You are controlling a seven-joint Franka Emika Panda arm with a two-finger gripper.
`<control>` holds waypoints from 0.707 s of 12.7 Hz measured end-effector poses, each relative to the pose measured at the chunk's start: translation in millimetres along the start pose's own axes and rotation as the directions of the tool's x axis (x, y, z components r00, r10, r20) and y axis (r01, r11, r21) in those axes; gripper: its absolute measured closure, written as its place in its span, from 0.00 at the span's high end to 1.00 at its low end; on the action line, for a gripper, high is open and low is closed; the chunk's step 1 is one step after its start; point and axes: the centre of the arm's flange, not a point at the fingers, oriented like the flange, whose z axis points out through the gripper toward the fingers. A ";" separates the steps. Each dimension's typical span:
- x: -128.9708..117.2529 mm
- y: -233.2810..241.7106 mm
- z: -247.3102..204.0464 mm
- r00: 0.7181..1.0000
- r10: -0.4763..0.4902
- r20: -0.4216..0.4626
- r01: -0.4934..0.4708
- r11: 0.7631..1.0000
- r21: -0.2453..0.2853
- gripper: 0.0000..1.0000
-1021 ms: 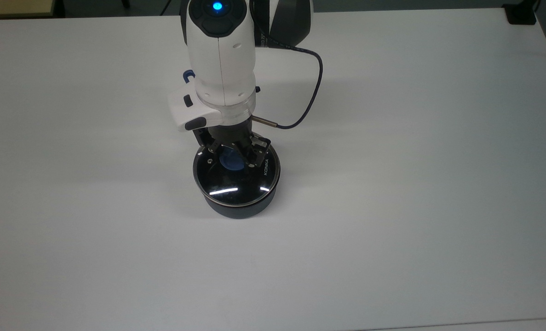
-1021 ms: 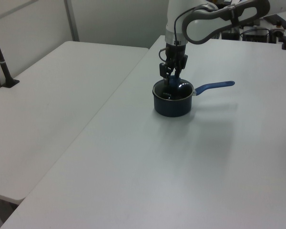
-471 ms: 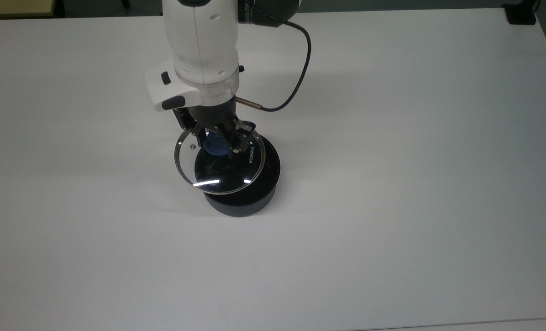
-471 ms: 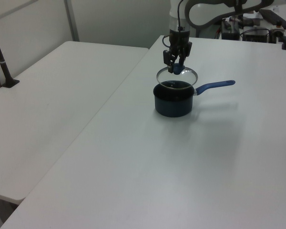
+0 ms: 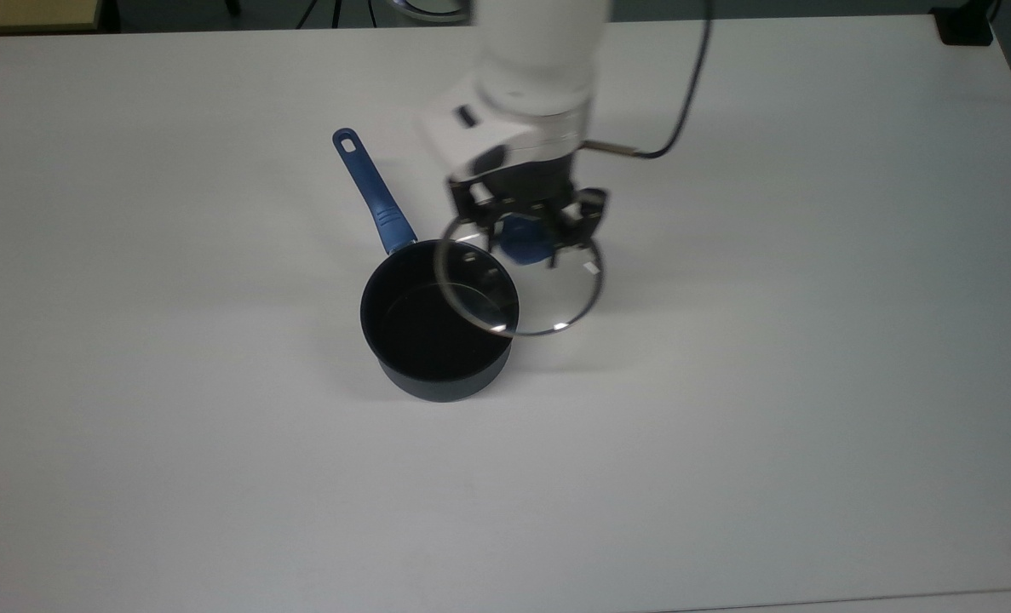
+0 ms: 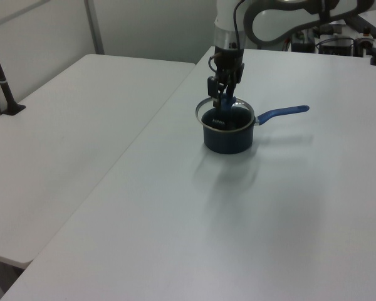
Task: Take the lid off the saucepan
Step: 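Carry the lid away from the saucepan and lower it onto the table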
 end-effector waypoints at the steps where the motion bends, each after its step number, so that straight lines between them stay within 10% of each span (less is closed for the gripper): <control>1: -14.2 -21.8 1.3 0.999 -0.028 0.020 0.028 1.000 -0.004 0.61; 9: -106.2 -127.9 97.1 0.975 -0.156 0.160 0.168 0.984 -0.066 0.61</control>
